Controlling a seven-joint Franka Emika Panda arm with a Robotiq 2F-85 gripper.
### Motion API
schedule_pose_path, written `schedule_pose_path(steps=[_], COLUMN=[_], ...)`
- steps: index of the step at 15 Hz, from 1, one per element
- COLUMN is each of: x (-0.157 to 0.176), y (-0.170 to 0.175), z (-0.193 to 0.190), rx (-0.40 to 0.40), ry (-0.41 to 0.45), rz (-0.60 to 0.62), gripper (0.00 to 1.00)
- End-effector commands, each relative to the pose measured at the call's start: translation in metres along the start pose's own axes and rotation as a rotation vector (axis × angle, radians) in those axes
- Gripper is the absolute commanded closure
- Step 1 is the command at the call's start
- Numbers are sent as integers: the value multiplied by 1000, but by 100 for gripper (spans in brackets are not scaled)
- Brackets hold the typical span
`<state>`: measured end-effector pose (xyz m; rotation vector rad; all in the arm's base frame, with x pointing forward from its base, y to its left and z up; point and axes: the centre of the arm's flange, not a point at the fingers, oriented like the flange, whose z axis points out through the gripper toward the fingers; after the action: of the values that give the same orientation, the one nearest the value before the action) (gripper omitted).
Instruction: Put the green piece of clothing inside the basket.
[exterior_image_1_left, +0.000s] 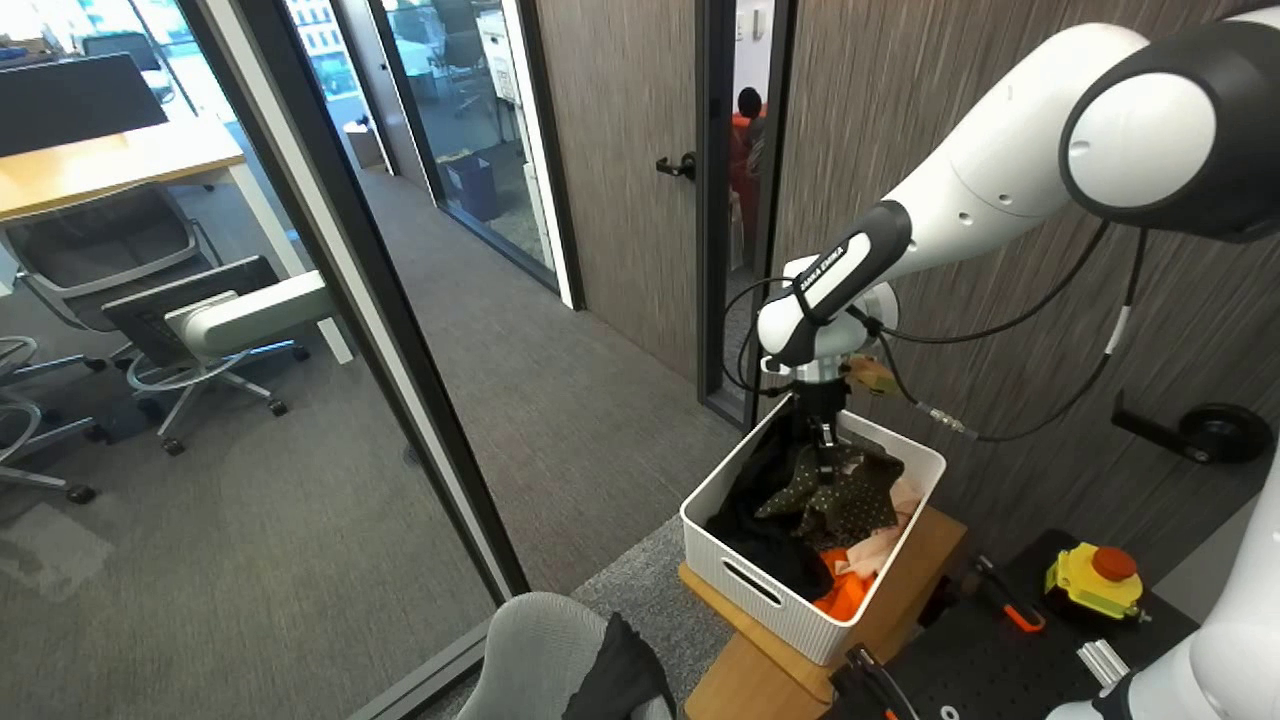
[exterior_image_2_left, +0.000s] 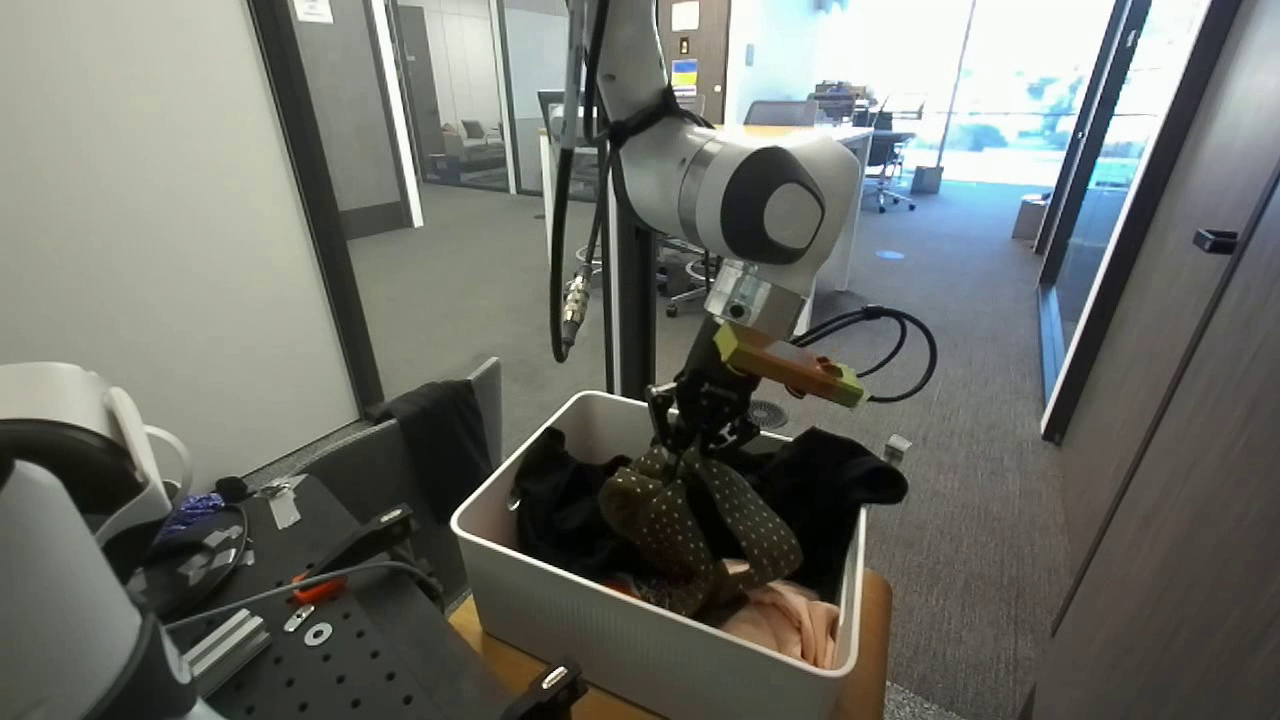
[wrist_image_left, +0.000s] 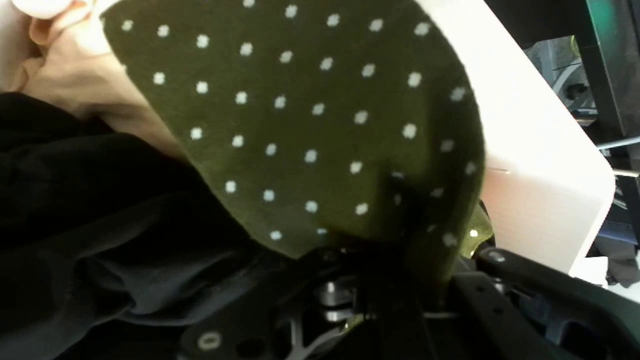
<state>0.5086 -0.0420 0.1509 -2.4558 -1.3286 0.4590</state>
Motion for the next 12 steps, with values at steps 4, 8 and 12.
schedule_pose_path(steps=[4, 8, 12], x=[9, 8, 3], y=[15, 17, 11], z=[8, 7, -2], rx=[46, 40, 10], ry=[28, 19, 12], rz=[-17, 27, 87], gripper=[94, 68, 38])
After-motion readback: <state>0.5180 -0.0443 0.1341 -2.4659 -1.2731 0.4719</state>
